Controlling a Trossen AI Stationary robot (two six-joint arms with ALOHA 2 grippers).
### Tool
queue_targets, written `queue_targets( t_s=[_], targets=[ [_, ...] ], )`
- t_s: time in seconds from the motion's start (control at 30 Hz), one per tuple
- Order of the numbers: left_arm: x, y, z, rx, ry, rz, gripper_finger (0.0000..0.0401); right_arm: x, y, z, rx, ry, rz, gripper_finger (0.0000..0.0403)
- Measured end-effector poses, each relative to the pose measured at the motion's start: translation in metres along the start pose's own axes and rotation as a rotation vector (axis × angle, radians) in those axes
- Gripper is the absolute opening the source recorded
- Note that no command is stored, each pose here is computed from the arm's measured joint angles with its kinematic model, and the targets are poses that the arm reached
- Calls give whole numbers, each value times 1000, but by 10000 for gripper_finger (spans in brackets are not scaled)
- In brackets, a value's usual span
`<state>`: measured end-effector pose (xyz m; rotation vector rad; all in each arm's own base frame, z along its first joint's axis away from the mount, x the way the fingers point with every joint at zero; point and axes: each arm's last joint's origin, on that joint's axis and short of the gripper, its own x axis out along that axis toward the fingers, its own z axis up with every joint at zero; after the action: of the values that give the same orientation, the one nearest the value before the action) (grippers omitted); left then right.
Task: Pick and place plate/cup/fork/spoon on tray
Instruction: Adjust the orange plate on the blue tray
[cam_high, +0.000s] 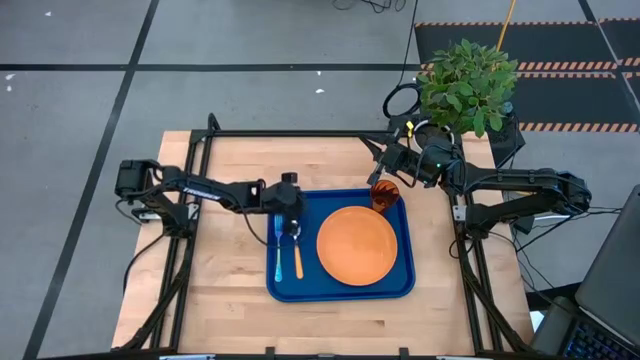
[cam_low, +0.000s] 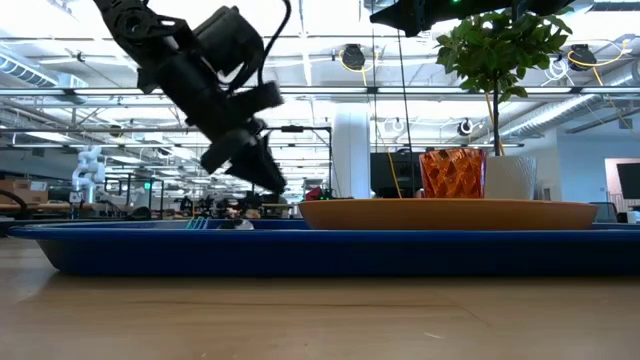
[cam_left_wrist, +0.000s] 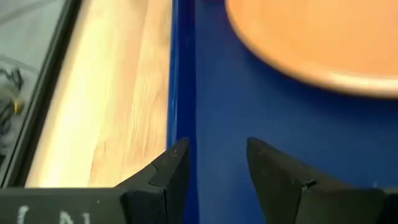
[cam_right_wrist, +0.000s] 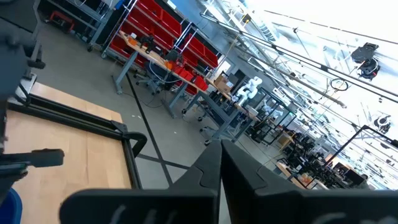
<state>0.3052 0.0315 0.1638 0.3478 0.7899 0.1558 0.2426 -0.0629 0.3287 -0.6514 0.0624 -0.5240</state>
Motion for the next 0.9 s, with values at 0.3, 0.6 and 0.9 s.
queue_targets(
  t_s=[0.3,0.6,0.9],
  targets=[
    [-7,-25,20,84,-203,-178,161,0,0,0,0,-1,0,2],
    [-11,-37,24,145,-249,-265,161,0,0,0,3,-1,-1,2],
    [4,-35,40,155,-309,-280,161,0,-1,1,6,-8,-4,2]
  ],
)
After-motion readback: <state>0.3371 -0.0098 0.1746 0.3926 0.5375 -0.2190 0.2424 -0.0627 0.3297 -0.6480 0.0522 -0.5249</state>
